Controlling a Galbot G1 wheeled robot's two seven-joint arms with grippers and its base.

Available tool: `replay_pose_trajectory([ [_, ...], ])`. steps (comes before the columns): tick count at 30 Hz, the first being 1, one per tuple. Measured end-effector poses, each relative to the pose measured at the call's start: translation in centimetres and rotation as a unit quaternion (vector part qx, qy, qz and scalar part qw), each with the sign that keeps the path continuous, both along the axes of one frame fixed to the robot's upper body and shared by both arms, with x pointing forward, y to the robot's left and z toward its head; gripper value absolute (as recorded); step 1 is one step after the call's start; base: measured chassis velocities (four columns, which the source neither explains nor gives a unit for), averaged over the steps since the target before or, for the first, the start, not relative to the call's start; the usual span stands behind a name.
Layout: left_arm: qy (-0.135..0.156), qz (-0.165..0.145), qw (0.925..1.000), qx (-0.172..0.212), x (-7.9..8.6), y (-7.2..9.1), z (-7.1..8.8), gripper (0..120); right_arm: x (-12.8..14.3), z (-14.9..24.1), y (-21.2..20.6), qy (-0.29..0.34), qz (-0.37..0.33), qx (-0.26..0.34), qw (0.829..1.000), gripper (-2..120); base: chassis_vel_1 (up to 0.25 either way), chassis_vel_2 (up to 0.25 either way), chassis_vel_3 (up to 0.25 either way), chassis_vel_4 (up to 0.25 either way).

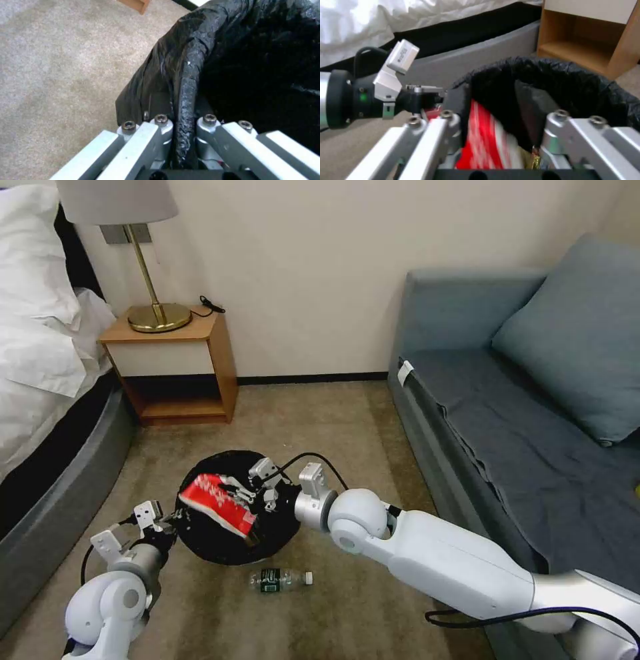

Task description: Pick up the trash bin, then pick up the garbage on the floor and place it into the trash bin.

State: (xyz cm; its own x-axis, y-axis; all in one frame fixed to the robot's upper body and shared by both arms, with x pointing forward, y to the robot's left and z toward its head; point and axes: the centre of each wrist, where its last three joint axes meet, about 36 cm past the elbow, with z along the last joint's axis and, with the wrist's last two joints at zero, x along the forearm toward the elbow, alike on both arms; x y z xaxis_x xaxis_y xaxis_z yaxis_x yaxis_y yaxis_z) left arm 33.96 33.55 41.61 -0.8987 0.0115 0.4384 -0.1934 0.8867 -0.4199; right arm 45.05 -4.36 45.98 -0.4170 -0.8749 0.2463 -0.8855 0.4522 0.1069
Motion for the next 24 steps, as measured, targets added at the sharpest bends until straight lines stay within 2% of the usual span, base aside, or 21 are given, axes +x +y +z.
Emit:
replay_pose_trajectory([
  [3, -0.002, 0.003, 1.0, -0.001, -0.1, 0.1, 0.1, 3, 0.1, 0.2, 0.1, -0.005, 0.001, -0.003, 1.0, 54, 0.0, 0.0, 0.0, 0.0],
  [6, -0.003, 0.006, 1.0, -0.001, -0.2, 0.1, 0.1, 3, 0.2, 0.3, 0.1, -0.007, 0.0, -0.003, 1.0, 58, 0.0, 0.0, 0.0, 0.0],
  [8, -0.008, 0.022, 0.9997, 0.011, -0.3, 0.4, 0.0, 3, 0.7, 0.8, 0.0, -0.014, -0.004, -0.002, 1.0, 72, 0.0, 0.0, 0.0, 0.0],
  [10, -0.009, 0.026, 0.9995, 0.014, -0.3, 0.5, -0.1, 3, 0.8, 0.9, -0.1, -0.016, -0.005, -0.001, 1.0, 75, 0.0, 0.0, 0.0, 0.0],
  [12, -0.013, 0.057, 0.9967, 0.057, -0.5, 1.7, -0.6, 3, 2.2, 1.6, -0.7, -0.031, -0.019, -0.006, 0.999, 86, 0.0, 0.0, 0.0, 0.0],
  [14, -0.016, 0.071, 0.994, 0.082, -0.6, 2.5, -0.9, 3, 2.8, 1.4, -1.2, -0.038, -0.028, -0.017, 0.999, 94, 0.0, 0.0, 0.0, 0.0],
  [20, -0.019, 0.09, 0.9909, 0.098, -0.6, 4.2, -1.2, 3, 3.7, -0.4, -2.1, -0.04, -0.04, -0.052, 0.997, 99, 0.0, 0.0, 0.0, 0.0],
  [24, -0.02, 0.097, 0.99, 0.101, -0.7, 5.5, -1.4, 3, 4.2, -3.2, -3.2, -0.031, -0.033, -0.103, 0.994, 100, 0.0, 0.0, 0.0, 0.0],
])
